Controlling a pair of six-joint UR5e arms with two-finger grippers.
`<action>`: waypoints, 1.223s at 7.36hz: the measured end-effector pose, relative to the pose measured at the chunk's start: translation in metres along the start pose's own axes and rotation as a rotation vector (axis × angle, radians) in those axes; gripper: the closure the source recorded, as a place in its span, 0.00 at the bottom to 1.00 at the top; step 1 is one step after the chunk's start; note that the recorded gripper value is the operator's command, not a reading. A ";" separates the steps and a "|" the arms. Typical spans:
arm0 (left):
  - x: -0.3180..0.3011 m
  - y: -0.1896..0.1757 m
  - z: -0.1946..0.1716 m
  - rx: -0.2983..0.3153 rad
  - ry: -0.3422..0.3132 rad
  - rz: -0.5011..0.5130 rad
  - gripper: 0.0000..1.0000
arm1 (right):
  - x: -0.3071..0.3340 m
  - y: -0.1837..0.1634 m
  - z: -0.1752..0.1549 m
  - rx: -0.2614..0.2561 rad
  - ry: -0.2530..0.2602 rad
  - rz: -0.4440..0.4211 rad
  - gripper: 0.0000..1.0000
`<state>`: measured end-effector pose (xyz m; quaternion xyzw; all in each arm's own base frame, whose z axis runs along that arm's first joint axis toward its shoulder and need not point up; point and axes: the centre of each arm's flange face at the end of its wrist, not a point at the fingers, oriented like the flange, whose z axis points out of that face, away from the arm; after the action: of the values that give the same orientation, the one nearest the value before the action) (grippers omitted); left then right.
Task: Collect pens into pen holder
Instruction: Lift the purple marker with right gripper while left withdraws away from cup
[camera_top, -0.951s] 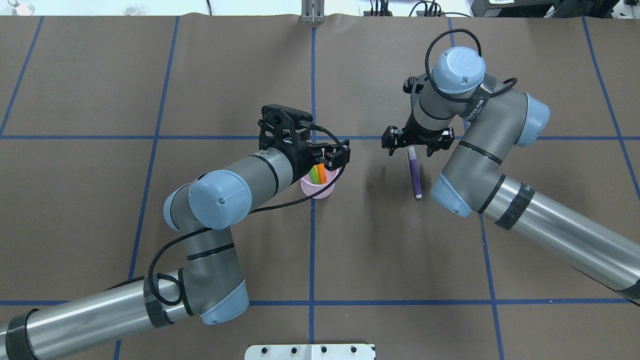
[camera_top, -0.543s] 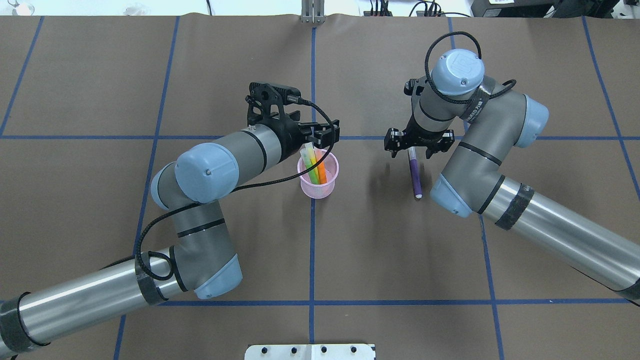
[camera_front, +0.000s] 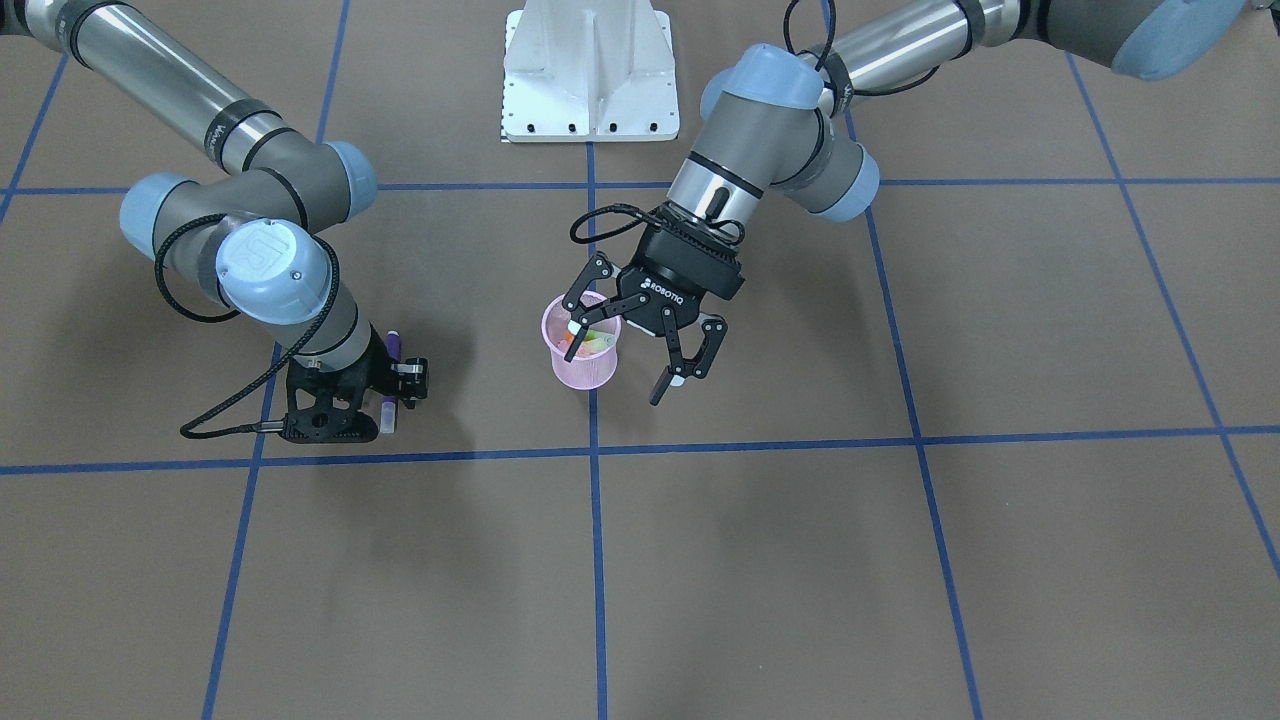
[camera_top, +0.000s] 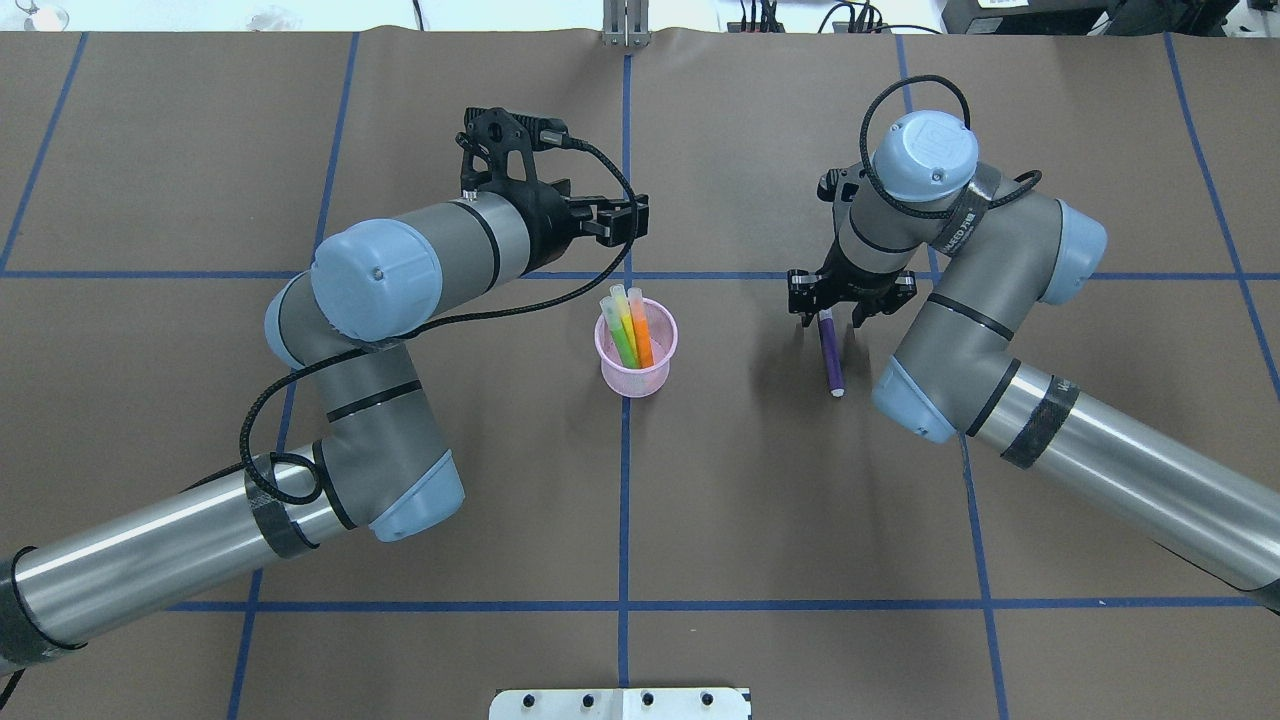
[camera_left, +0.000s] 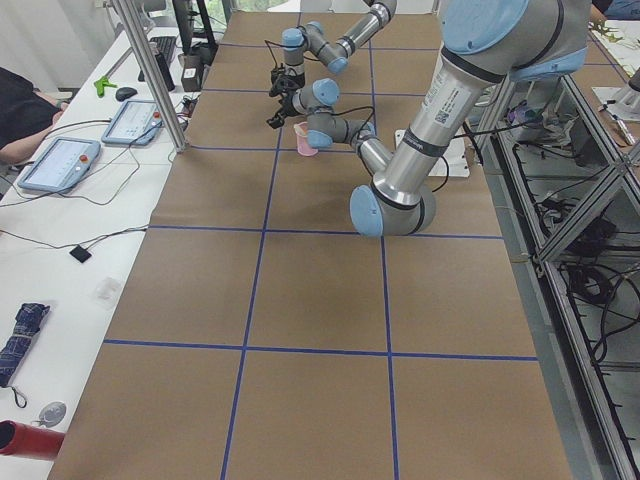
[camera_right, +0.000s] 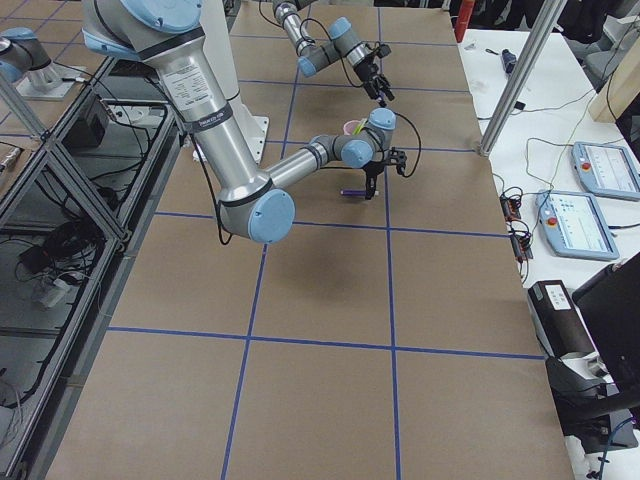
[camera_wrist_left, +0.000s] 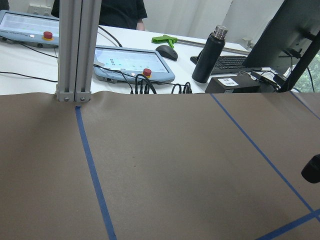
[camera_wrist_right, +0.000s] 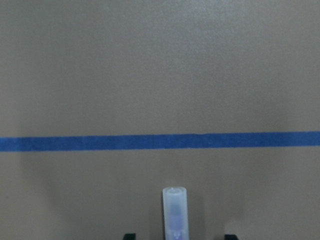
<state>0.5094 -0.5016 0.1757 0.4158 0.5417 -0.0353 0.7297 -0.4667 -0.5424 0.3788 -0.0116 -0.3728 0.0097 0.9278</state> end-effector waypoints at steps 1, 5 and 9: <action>-0.004 -0.005 0.000 -0.006 -0.001 0.000 0.01 | 0.000 0.001 0.001 -0.001 0.001 -0.001 0.44; -0.009 -0.009 0.000 -0.012 -0.004 0.001 0.01 | 0.001 0.004 0.006 -0.007 0.006 -0.010 0.70; -0.014 -0.016 -0.001 -0.009 -0.007 -0.002 0.01 | -0.002 0.006 0.005 -0.005 0.002 -0.016 1.00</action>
<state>0.4946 -0.5173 0.1782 0.4119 0.5395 -0.0349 0.7335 -0.4718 -0.5362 0.3808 -0.0111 -0.3719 0.0011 0.9282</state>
